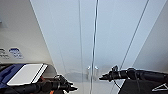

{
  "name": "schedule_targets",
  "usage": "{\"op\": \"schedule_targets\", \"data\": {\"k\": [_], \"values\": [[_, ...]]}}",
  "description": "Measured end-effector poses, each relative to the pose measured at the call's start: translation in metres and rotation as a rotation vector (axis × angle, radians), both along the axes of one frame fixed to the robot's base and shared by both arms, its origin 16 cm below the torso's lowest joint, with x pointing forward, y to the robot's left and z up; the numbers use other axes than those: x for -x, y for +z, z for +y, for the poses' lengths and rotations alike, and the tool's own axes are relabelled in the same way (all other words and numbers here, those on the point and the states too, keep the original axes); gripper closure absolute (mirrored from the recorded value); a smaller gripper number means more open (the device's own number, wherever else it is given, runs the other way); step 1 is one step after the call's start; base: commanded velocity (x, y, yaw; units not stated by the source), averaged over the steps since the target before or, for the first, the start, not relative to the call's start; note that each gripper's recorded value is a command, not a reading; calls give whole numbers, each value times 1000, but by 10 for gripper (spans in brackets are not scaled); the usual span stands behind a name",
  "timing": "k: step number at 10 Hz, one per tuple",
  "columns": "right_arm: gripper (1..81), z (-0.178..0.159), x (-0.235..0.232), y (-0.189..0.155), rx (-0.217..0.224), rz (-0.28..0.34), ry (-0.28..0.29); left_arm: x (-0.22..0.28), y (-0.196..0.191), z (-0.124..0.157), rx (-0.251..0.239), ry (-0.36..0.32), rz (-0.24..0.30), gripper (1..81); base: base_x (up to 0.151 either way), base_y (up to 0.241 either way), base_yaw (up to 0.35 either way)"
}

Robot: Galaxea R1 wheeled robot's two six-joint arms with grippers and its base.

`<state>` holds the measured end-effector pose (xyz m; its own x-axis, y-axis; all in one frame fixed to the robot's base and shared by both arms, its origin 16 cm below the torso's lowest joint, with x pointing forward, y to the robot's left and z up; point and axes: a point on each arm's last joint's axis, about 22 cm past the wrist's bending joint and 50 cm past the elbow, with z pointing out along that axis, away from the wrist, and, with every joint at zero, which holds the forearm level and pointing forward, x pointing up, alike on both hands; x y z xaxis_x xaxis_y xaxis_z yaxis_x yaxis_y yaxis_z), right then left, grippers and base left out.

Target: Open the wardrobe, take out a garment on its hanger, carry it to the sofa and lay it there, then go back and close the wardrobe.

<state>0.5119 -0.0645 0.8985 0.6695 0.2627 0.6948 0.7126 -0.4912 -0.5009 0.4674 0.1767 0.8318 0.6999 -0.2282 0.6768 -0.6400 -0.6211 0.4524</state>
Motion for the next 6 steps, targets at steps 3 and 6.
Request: {"op": "schedule_targets", "data": {"k": [3,6], "values": [[10,3,-25,-4,-14,-43,-45,-10,-3,-8,2,2,-3,10,0,0,0],[10,9,-41,-4,-101,-44,-124,-18,-9,-4,-10,17,-3,10,0,0,0]]}}
